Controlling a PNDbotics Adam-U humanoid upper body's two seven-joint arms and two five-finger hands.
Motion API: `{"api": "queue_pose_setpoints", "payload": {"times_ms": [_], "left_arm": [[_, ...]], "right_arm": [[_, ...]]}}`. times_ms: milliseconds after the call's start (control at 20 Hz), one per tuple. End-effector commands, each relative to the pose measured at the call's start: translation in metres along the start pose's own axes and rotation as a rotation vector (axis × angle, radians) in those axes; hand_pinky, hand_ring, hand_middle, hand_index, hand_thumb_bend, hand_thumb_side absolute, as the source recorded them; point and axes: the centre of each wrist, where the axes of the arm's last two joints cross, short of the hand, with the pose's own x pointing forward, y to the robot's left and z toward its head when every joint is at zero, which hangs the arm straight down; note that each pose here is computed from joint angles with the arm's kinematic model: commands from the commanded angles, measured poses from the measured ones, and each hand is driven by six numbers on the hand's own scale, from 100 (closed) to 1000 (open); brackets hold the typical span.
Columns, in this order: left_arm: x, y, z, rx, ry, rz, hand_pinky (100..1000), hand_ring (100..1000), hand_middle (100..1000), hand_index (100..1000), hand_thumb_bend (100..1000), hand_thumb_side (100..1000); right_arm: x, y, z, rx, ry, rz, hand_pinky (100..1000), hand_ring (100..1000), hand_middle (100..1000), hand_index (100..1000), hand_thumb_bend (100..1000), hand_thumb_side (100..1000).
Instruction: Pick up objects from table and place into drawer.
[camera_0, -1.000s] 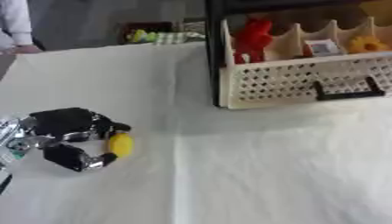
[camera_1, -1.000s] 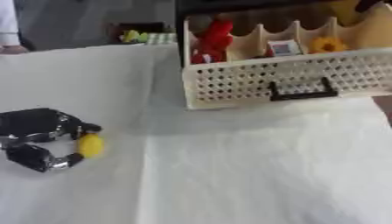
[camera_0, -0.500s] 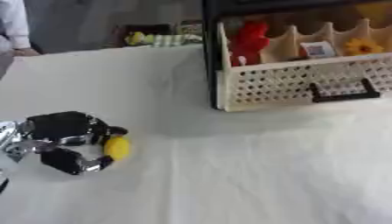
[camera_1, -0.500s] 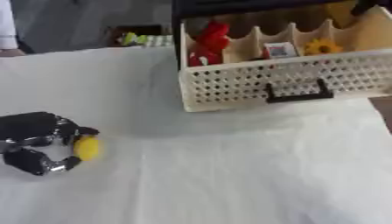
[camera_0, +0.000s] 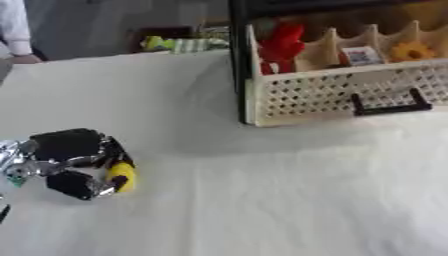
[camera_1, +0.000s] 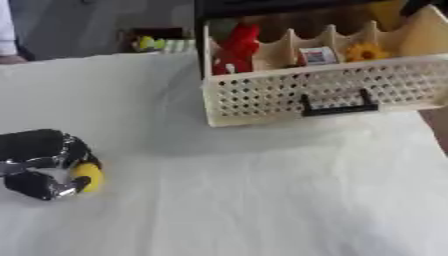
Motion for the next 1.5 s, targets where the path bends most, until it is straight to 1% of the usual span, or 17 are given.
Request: {"api": "queue_pose_setpoints", "payload": {"times_ms": [50, 250, 350, 550, 750, 800, 900, 950, 1000, 1050, 1100, 1150, 1350, 1500], "left_arm": [[-0.0054, 0.0024, 0.0085, -0.032, -0.020, -0.020, 102, 376, 439, 707, 100, 740], [-0.0056, 0.0024, 0.0086, -0.012, -0.022, -0.007, 100, 380, 441, 721, 100, 565], [-0.0055, 0.0022, 0.0083, -0.005, -0.023, -0.001, 100, 381, 442, 719, 100, 529], [-0.0054, 0.0018, 0.0081, 0.004, -0.023, 0.010, 100, 385, 445, 711, 100, 505], [-0.0053, 0.0008, 0.0081, 0.001, -0.023, 0.017, 108, 422, 470, 722, 100, 481], [-0.0052, 0.0002, 0.0081, 0.000, -0.023, 0.019, 120, 445, 519, 729, 100, 458], [-0.0051, -0.0011, 0.0080, -0.002, -0.023, 0.027, 120, 463, 544, 728, 100, 422], [-0.0050, -0.0014, 0.0079, -0.002, -0.024, 0.030, 120, 465, 548, 727, 100, 402], [-0.0050, -0.0014, 0.0079, -0.001, -0.025, 0.034, 112, 465, 550, 724, 100, 341], [-0.0051, -0.0012, 0.0080, 0.001, -0.025, 0.037, 111, 463, 550, 723, 100, 331], [-0.0052, -0.0008, 0.0080, 0.003, -0.025, 0.039, 116, 469, 549, 715, 100, 283], [-0.0051, -0.0003, 0.0080, 0.006, -0.025, 0.042, 117, 470, 549, 713, 100, 271], [-0.0045, 0.0024, 0.0080, 0.021, -0.031, 0.047, 100, 455, 533, 702, 100, 264], [-0.0040, 0.0036, 0.0082, 0.037, -0.035, 0.053, 100, 417, 514, 692, 100, 261]], "right_arm": [[0.0088, -0.0025, -0.0021, -0.004, -0.026, 0.014, 463, 587, 187, 459, 100, 1000], [0.0087, -0.0023, -0.0022, -0.004, -0.025, 0.012, 464, 587, 187, 459, 100, 1000], [0.0086, -0.0023, -0.0021, -0.003, -0.023, 0.011, 464, 587, 186, 459, 100, 1000], [0.0085, -0.0023, -0.0019, -0.004, -0.022, 0.010, 464, 587, 187, 459, 100, 1000], [0.0083, -0.0024, -0.0018, -0.006, -0.021, 0.009, 464, 586, 187, 459, 100, 1000], [0.0083, -0.0024, -0.0018, -0.007, -0.021, 0.008, 463, 586, 186, 459, 100, 1000], [0.0083, -0.0024, -0.0018, -0.008, -0.021, 0.008, 464, 586, 186, 458, 100, 1000], [0.0083, -0.0024, -0.0019, -0.008, -0.021, 0.008, 464, 586, 186, 458, 100, 1000], [0.0084, -0.0023, -0.0020, -0.007, -0.021, 0.008, 464, 586, 186, 458, 100, 1000], [0.0085, -0.0021, -0.0022, -0.006, -0.021, 0.008, 464, 586, 186, 458, 100, 1000], [0.0086, -0.0020, -0.0023, -0.005, -0.021, 0.008, 464, 586, 186, 458, 100, 1000], [0.0086, -0.0018, -0.0024, -0.004, -0.021, 0.008, 464, 586, 186, 458, 100, 1000], [0.0086, -0.0016, -0.0027, -0.004, -0.022, 0.006, 463, 585, 186, 457, 100, 1000], [0.0085, -0.0014, -0.0027, -0.005, -0.021, 0.005, 463, 585, 186, 457, 100, 1000]]}}
